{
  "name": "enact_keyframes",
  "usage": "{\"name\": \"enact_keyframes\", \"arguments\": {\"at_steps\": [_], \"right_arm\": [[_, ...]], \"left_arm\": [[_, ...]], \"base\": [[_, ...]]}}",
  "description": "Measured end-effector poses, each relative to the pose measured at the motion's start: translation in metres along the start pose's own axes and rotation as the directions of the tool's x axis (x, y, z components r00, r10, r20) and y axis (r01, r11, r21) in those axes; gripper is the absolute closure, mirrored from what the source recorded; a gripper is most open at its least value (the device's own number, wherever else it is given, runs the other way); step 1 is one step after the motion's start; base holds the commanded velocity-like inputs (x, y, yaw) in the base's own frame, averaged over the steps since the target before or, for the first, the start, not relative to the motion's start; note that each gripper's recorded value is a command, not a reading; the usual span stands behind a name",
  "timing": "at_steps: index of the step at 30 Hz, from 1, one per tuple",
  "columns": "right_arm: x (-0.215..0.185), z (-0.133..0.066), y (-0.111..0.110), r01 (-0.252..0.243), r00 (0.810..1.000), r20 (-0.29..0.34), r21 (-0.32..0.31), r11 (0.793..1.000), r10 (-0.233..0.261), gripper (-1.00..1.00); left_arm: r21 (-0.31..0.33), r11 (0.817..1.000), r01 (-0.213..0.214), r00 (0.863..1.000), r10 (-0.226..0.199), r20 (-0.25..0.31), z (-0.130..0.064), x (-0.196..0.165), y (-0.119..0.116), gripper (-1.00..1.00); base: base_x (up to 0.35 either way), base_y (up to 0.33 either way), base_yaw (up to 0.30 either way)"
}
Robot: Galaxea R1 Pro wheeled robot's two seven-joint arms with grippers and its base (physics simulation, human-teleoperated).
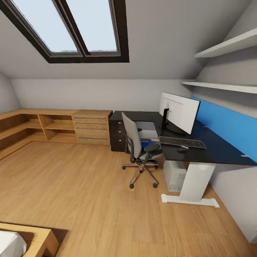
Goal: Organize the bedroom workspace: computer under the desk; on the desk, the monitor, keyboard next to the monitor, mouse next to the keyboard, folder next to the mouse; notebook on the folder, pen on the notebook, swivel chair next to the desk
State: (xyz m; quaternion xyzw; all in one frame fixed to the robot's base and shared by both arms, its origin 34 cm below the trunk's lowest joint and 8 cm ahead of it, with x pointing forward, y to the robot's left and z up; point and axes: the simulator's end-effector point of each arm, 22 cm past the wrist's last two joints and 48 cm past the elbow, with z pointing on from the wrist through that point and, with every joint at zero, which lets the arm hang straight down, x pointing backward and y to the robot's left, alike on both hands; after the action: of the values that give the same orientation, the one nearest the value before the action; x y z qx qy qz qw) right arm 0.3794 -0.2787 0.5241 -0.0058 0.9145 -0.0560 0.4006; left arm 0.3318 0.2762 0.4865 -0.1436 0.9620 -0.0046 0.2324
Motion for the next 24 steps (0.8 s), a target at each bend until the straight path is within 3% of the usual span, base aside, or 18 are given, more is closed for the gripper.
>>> {"name": "enact_keyframes", "arguments": {"at_steps": [8, 16, 20, 21, 24], "right_arm": [[0.01, 0.009, 0.002, 0.007, 1.0, 0.001, -0.01, 1.0, -0.007, -1.0], [0.02, 0.017, 0.008, 0.011, 1.0, 0.002, -0.019, 1.0, -0.011, -1.0], [0.026, 0.022, 0.009, 0.01, 1.0, 0.002, -0.019, 1.0, -0.01, -1.0], [0.028, 0.023, 0.009, 0.011, 1.0, 0.001, -0.019, 1.0, -0.011, -1.0], [0.032, 0.026, 0.009, 0.012, 1.0, 0.001, -0.02, 1.0, -0.012, -1.0]], "left_arm": [[-0.001, 1.0, 0.001, 1.0, -0.001, -0.007, 0.011, 0.011, 0.0, -1.0], [0.002, 1.0, -0.005, 1.0, 0.005, 0.014, 0.023, 0.013, 0.0, -1.0], [0.002, 1.0, -0.009, 0.995, 0.009, 0.097, 0.028, 0.001, 0.001, -1.0], [0.0, 1.0, -0.009, 0.985, 0.009, 0.174, 0.027, -0.014, 0.001, -1.0], [-0.005, 1.0, -0.007, 0.965, 0.008, 0.263, 0.027, -0.031, 0.003, -1.0]], "base": [[0.0, 0.0, -0.248], [0.0, 0.0, -0.038], [0.0, 0.0, -0.002], [0.0, 0.0, 0.0], [0.0, 0.0, 0.0]]}}
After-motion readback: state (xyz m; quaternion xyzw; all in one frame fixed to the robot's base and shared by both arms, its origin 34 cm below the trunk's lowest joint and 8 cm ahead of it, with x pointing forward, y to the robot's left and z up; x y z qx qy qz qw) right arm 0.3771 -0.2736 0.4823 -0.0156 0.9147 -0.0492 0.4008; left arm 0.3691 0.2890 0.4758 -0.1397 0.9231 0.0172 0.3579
